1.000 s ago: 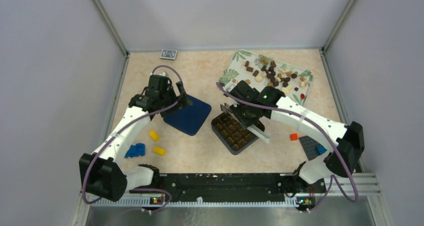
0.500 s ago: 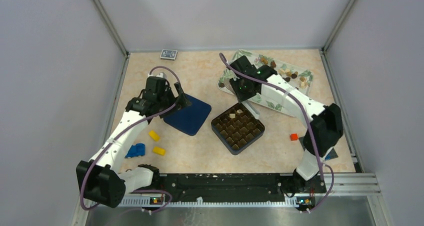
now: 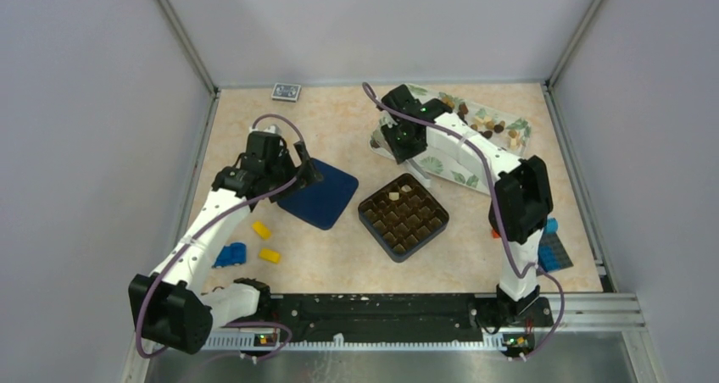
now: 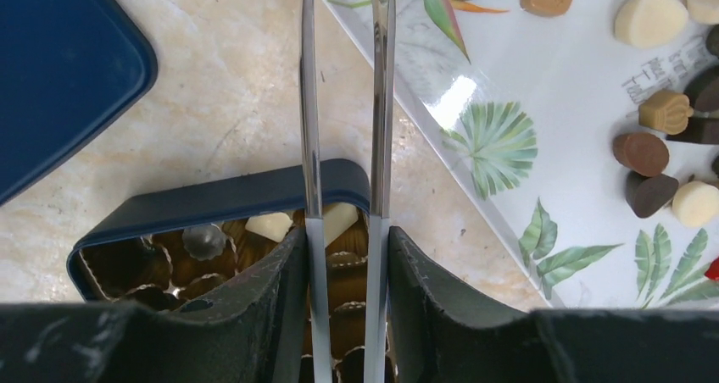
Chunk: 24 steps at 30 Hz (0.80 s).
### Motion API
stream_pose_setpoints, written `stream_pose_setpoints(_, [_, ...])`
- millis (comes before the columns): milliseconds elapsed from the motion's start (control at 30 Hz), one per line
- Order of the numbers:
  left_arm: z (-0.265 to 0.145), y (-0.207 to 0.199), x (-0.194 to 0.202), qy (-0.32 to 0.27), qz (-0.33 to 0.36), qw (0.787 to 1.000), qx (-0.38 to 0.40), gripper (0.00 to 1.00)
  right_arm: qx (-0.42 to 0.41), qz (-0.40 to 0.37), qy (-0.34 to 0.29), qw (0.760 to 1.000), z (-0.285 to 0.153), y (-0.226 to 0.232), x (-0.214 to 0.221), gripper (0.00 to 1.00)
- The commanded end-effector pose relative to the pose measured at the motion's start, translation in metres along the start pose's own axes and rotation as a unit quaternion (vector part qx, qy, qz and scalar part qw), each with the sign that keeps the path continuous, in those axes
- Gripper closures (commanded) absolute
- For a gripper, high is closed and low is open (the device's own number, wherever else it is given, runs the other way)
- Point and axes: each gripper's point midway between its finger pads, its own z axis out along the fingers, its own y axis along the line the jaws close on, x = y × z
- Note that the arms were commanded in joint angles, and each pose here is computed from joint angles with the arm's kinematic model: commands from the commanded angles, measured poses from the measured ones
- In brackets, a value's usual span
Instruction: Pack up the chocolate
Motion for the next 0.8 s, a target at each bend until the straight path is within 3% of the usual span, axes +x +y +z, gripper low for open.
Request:
stream_pose_setpoints(0, [-0.007, 0.000, -0.005, -0.019, -0.003, 1.000, 0.003, 0.01, -0.011, 0.002, -0.032, 0.999, 0.001, 0.004, -0.027, 0.64])
stream_pose_setpoints(767, [-0.008, -0.002, -0.008, -0.016, -0.001, 1.000, 0.007, 0.01, 0.041, -0.012, -0.008, 0.999, 0.021, -0.012, -0.022, 0.61])
